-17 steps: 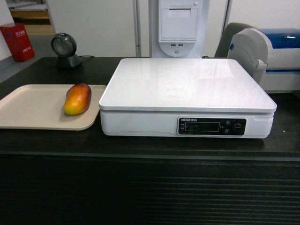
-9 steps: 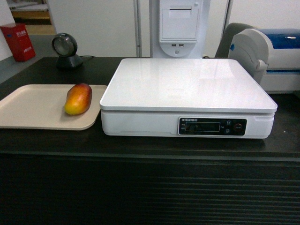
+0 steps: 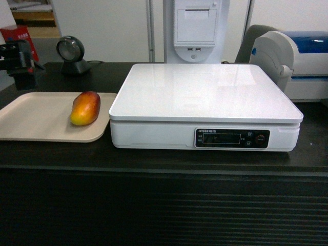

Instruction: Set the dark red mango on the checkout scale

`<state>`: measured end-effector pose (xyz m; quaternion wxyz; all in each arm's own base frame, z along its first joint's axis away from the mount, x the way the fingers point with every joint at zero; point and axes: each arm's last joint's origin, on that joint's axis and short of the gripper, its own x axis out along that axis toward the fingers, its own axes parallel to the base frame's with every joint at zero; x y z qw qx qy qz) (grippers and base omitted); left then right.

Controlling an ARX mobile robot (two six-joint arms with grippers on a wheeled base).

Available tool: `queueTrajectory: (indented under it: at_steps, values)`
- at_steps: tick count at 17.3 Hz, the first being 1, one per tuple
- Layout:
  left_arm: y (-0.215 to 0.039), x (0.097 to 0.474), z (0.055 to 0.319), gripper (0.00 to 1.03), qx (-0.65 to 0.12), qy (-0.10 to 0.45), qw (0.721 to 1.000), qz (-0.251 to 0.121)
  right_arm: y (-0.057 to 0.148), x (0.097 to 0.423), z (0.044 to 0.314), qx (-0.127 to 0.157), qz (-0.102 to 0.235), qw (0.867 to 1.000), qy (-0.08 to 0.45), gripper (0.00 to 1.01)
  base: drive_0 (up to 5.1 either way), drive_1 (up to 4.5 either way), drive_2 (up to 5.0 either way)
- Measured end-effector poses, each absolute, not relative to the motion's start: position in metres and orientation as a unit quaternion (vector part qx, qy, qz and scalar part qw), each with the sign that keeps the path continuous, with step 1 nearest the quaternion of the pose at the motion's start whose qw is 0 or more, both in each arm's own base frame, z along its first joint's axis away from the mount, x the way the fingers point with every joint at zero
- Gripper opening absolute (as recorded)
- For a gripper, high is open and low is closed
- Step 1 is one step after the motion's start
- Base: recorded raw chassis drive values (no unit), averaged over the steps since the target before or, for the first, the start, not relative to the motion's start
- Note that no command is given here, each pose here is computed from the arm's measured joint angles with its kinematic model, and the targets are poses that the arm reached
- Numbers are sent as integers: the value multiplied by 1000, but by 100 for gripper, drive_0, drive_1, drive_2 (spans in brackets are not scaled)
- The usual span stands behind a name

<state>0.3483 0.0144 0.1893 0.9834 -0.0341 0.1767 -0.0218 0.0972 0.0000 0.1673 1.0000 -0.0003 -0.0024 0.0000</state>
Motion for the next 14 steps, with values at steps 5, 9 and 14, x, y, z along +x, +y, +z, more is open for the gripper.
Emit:
queueTrajectory:
  at_steps: [5, 9, 14]
  values:
    - [14, 427, 171, 98, -16, 219, 974, -51, 0, 97, 167, 0, 0, 1000, -2, 98, 0, 0, 0]
    - [1, 482, 149, 98, 33, 254, 964, -76, 0, 97, 167, 0, 0, 1000, -2, 98, 0, 0, 0]
    - [1, 497, 134, 98, 57, 285, 953, -85, 0, 97, 167, 0, 0, 1000, -2, 98, 0, 0, 0]
